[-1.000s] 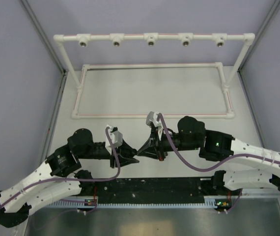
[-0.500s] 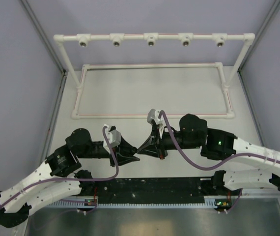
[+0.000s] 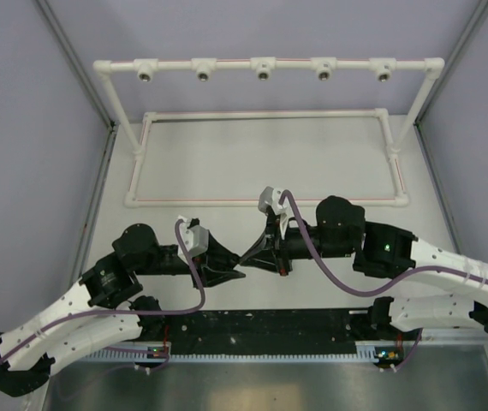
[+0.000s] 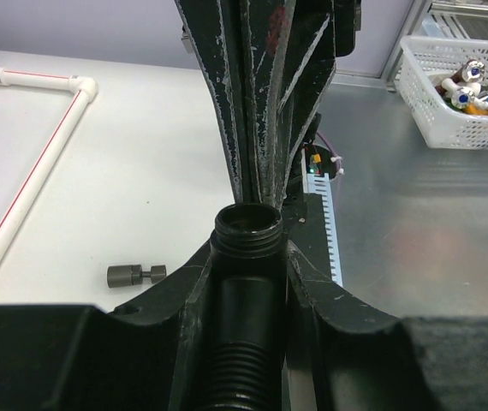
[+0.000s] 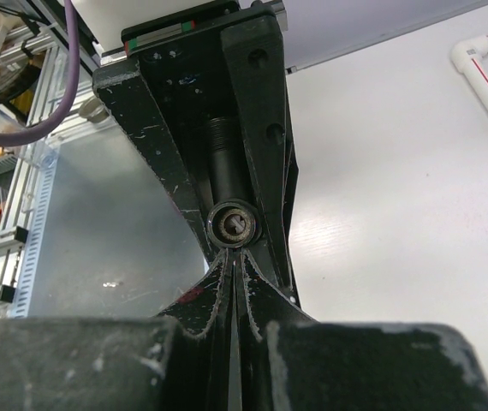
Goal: Install the water faucets
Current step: Adjust the water faucet.
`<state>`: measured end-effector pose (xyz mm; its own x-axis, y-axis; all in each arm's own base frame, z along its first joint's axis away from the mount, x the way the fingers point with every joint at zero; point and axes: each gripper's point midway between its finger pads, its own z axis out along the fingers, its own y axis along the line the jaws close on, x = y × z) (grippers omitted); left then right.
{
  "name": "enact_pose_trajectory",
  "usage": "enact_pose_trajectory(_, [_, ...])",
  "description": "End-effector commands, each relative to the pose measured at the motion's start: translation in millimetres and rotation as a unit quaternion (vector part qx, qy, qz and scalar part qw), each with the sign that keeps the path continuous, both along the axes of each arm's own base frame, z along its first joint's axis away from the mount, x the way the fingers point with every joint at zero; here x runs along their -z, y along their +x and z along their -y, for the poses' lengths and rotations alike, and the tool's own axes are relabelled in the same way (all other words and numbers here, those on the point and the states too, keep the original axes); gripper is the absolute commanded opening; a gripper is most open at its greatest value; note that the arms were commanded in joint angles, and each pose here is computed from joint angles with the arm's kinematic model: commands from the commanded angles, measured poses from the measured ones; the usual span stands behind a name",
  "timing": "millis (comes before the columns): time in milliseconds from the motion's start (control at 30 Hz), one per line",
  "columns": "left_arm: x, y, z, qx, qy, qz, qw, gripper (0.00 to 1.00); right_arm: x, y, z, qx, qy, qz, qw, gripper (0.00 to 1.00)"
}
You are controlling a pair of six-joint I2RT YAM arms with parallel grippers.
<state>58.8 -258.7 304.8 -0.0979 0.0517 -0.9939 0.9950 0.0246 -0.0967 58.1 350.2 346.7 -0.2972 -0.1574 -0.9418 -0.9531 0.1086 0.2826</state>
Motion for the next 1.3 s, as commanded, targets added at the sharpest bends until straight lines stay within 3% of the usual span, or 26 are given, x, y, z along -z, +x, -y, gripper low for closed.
enact_pose_trajectory(0, [36, -7, 1, 0.019, 0.052, -0.036, 0.998, 0.0, -129, 1, 8, 0.012, 0.195, 0.068, 0.978, 0.0])
enact_pose_trajectory(133, [37, -6, 1, 0.016, 0.054, -0.036, 0.998, 0.0, -127, 3, 8, 0.017, 0.19, 0.066, 0.979, 0.01])
enact_pose_trajectory(200, [38, -6, 0, 0.014, 0.058, -0.036, 0.998, 0.0, -122, 6, 7, 0.022, 0.178, 0.066, 0.982, 0.11])
enact_pose_trajectory(300, [38, -5, -1, 0.011, 0.063, -0.034, 0.997, 0.0, -109, 8, 7, 0.026, 0.153, 0.067, 0.986, 0.37])
enact_pose_trajectory(400, [35, -9, -1, 0.023, 0.062, -0.034, 0.997, 0.0, -90, 8, 6, 0.02, 0.124, 0.076, 0.989, 0.46])
enact_pose_trajectory(533, [27, -14, -1, 0.038, 0.054, -0.03, 0.997, 0.0, -68, 4, 7, 0.003, 0.1, 0.089, 0.991, 0.48])
enact_pose_trajectory(767, [14, -28, -2, 0.076, 0.04, -0.029, 0.996, 0.0, -26, -5, 10, -0.046, 0.041, 0.127, 0.99, 0.61])
enact_pose_trajectory(1267, [11, -26, -2, 0.071, 0.041, -0.026, 0.996, 0.0, 12, -16, -4, -0.09, 0.007, 0.096, 0.991, 0.58])
